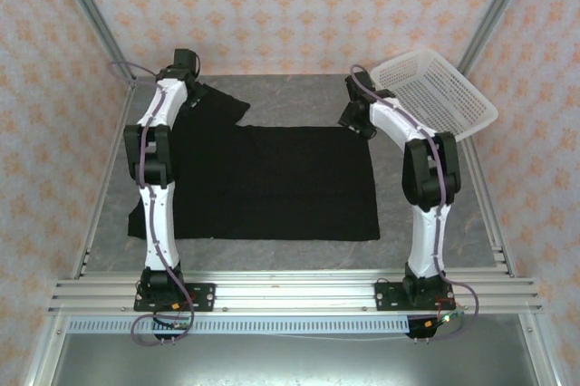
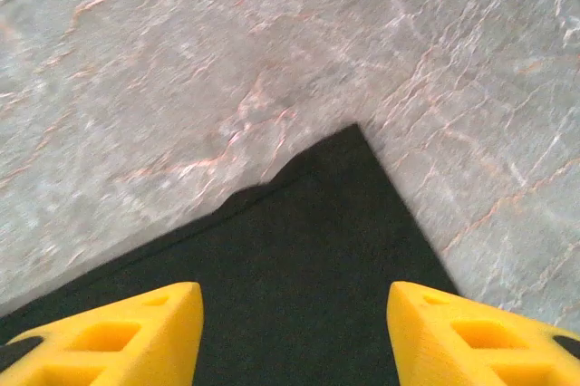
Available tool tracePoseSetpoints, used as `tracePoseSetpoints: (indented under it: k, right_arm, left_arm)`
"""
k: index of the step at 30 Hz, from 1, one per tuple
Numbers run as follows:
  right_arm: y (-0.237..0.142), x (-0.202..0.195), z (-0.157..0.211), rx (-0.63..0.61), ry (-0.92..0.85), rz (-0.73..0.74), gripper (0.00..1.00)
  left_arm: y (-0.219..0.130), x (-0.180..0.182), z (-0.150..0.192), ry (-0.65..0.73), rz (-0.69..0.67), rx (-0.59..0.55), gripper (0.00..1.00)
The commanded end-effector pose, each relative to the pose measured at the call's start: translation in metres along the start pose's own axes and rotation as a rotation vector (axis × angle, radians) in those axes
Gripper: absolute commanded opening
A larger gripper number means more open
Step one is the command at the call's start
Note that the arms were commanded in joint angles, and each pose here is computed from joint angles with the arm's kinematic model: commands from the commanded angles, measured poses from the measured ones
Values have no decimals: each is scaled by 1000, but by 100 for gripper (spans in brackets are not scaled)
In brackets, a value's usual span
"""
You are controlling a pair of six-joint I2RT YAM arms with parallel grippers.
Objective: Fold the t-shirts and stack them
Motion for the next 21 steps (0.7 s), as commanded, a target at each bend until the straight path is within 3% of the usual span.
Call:
tracePoseSetpoints:
  k: [1,7,12,17,21]
  right_arm:
    - [12,-21,-9,-11,-35,148,59]
    - [45,-14,-6,71,-43,137,60]
    - [59,-9,9,174,-42,131,53]
    - [55,-7,11,184,-47,105,47]
    - [55,-7,13,199,-62,102,44]
  left_arm:
    - [1,-16,-19,6,36,-76,57]
    - [25,-36,-25,-37,125,-125,64]
    - [48,-34,-20,-74,129,-120,71]
    - [73,-14,7,-118,64,-1,72]
    - [74,26,37,-111,-113,139,69]
Point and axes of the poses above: each hand's point on the last joint's axis, 136 mm out from that joint toward the fingers, its own y axis out along the fingers, its own x axis along the line the jaws close on, z = x × y, the point moved 3 cm from there along -y, back along the fingers, and after that the axes turned 11 degrees about -y, right-handed, at the moved point
